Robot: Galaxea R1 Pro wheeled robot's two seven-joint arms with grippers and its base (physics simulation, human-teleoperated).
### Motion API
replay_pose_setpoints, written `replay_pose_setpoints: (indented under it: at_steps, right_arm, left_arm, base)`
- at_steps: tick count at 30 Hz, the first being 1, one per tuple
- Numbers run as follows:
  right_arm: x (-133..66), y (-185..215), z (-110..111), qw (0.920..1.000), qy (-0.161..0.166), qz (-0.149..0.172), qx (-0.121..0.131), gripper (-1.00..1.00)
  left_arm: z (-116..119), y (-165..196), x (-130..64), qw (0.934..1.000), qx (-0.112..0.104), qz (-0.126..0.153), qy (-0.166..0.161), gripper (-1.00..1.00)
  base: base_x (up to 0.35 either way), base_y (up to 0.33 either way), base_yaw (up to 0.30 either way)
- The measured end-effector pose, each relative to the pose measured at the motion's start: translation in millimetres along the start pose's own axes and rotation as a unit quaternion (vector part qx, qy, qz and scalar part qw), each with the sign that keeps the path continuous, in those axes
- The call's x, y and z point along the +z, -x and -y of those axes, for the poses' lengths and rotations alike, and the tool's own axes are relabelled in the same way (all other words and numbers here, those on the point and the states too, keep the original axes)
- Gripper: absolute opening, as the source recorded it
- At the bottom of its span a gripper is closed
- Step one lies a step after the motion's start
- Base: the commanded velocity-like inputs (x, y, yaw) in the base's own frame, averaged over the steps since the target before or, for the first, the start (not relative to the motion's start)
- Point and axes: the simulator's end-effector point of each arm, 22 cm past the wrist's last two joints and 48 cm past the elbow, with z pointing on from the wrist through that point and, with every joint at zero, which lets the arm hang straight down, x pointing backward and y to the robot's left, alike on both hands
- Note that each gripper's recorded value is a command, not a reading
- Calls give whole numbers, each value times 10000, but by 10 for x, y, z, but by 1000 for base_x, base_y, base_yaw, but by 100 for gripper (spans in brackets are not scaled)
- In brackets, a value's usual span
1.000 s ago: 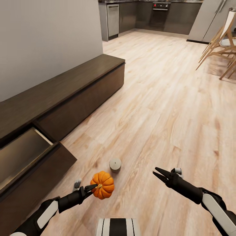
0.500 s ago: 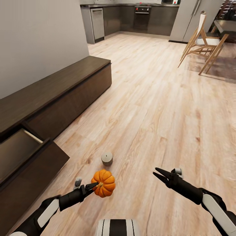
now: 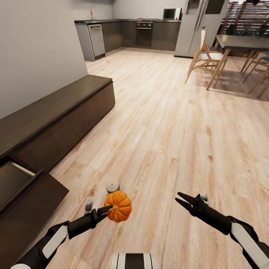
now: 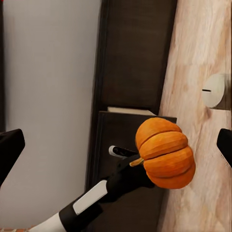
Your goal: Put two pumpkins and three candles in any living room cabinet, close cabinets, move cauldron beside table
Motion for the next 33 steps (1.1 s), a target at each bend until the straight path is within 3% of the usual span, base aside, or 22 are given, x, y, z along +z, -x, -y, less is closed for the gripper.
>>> replay_pose_setpoints:
  at_steps: [7,18,33]
  right_arm:
    - [-29,66,-143,9999,100,99,-53,100]
    - [-65,124,-352,9994,200,173,-206,100]
    - [-116,184,-572,9985,275,252,-388,100]
  left_arm:
    - [187,-73,-19,9995,-77,-286,-61,-100]
    - [447,6,-67,9995,161,-231,-172,-100]
    - [748,84,-127,9985,417,-139,-318,-100]
  base:
    - [0,0,-215]
    - [0,0,-200]
    - [0,0,-14]
